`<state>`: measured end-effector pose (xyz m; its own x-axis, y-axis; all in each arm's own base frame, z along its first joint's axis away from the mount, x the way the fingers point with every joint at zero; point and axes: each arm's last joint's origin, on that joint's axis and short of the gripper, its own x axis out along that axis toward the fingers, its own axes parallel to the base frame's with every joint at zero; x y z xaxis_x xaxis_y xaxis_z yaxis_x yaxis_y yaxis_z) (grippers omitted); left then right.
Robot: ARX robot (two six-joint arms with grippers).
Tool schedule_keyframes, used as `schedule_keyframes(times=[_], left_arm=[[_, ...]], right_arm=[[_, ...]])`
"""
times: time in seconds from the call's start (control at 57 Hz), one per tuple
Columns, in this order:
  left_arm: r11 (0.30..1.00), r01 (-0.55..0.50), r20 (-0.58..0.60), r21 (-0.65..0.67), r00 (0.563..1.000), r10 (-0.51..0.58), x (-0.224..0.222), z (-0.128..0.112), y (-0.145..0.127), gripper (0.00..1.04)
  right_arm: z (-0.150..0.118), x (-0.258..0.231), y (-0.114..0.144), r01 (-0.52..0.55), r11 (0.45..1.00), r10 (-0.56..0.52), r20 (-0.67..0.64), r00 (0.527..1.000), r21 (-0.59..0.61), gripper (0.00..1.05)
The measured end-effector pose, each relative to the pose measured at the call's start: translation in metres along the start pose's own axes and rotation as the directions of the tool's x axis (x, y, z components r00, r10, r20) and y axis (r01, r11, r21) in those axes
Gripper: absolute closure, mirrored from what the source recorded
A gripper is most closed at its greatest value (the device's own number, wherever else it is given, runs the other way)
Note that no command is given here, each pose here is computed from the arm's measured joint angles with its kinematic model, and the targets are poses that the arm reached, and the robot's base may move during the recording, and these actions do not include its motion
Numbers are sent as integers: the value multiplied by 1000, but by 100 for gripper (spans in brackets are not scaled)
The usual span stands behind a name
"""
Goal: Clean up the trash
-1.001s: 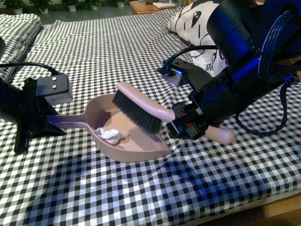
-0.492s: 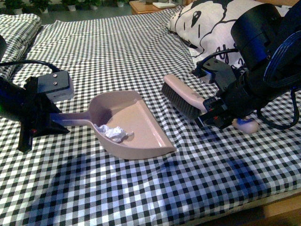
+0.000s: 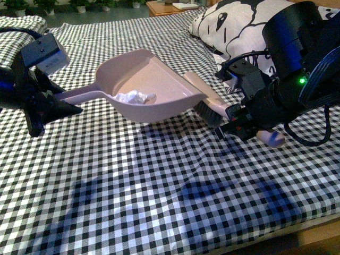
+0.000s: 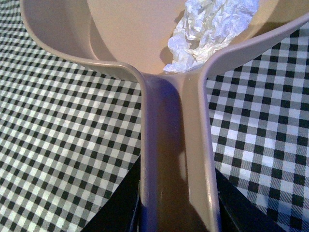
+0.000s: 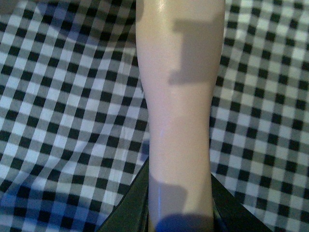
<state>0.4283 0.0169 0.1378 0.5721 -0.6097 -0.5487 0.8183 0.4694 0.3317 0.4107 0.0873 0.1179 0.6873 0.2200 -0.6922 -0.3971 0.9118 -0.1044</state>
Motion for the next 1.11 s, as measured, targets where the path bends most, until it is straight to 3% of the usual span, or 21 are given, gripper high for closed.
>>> schedule_keyframes(times=[0.158,0.298,0.492,0.614,0.825,1.106], left_arm=[[998,-60,17,-8,998,61,-13,1,-1,78],[976,-216,39,-31,975,217,-22,5,2,78],[881,-435,66,-185,889,453,-54,35,19,78],[745,-575,-56,-338,802,594,-81,55,25,78],[531,-724,-156,-442,644,749,-138,93,12,78],[480,-742,-105,-469,586,804,-185,140,-38,78]], right_arm=[[13,-17,-13,105,994,-108,134,985,30,86],[17,-38,-21,174,983,-184,247,951,62,86],[17,-62,-20,233,967,-255,352,901,103,86],[17,-82,-22,258,955,-296,428,854,148,86],[5,-125,-21,265,936,-351,557,753,232,86],[-27,-176,-3,269,923,-384,676,629,274,86]])
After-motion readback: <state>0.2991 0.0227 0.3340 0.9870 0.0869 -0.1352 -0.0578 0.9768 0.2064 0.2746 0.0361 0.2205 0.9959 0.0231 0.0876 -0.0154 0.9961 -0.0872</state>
